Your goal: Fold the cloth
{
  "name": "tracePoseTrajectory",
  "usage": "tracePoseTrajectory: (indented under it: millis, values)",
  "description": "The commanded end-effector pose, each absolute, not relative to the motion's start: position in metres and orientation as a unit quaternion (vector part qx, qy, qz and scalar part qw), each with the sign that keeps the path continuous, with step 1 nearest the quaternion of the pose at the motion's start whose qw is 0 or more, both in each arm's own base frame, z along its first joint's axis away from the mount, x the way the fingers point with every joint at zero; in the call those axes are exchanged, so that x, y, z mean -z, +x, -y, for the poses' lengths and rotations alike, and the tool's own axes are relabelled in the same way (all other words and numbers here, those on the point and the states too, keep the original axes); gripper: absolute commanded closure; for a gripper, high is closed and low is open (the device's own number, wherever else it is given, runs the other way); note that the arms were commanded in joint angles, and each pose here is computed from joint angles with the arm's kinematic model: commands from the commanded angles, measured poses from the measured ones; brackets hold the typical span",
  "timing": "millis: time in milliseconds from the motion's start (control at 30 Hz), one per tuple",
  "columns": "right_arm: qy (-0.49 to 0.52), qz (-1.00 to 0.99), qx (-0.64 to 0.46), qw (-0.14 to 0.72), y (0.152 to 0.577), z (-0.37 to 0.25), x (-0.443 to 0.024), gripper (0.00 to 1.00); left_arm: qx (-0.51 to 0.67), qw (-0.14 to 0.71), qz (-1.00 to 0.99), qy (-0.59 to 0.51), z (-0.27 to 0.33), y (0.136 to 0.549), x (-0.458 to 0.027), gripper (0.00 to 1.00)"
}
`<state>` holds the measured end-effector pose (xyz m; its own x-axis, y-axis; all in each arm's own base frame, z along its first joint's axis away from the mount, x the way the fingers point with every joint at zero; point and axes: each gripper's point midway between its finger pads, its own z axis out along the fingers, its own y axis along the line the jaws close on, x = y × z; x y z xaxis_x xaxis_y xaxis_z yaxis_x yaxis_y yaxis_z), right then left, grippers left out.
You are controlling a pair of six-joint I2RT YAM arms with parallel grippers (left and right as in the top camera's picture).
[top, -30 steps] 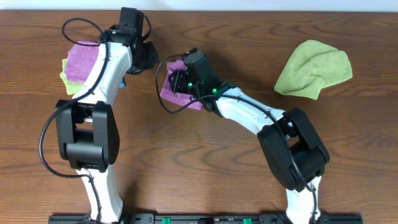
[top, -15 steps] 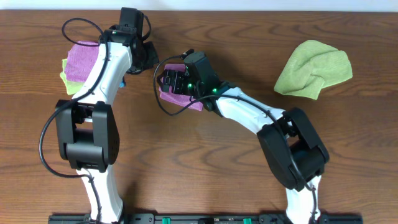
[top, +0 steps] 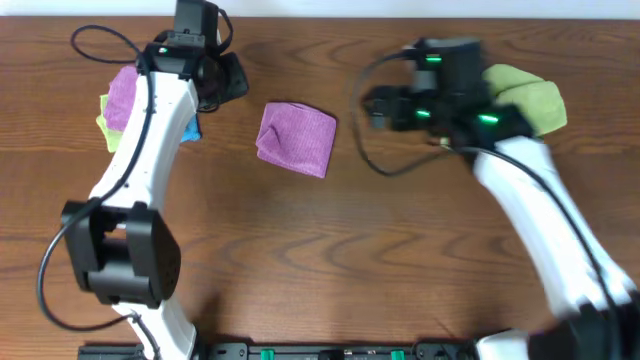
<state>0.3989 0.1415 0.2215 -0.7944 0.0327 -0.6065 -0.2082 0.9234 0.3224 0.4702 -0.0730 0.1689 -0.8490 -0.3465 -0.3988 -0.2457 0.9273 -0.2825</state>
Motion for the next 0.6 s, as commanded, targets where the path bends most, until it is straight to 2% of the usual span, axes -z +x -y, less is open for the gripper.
tracePoseTrajectory:
  millis: [0,100,133,167,367,567]
  values:
    - [-0.087,-0.929,-0.152,0.326,0.375,-0.111,-0.240,0.01,0.111,0.245,-0.948,-0.169,0.067,0.465,-0.194,0.40]
    - [-0.064,-0.936,-0.111,0.328,0.341,-0.075,-0.251,0.01,0.118,0.239,-0.946,-0.185,0.067,0.453,-0.205,0.09]
    - [-0.059,-0.934,-0.108,0.337,0.328,-0.068,-0.254,0.01,0.122,0.235,-0.945,-0.193,0.067,0.448,-0.208,0.02]
    - [-0.053,-0.932,-0.106,0.343,0.316,-0.062,-0.252,0.01,0.126,0.231,-0.944,-0.198,0.068,0.444,-0.211,0.05]
    - [0.008,-0.923,-0.102,0.372,0.240,-0.034,-0.218,0.01,0.148,0.210,-0.941,-0.219,0.073,0.421,-0.226,0.05]
    - [0.054,-0.894,-0.107,0.431,0.187,-0.025,-0.204,0.01,0.145,0.147,-0.950,-0.234,0.075,0.386,-0.220,0.05]
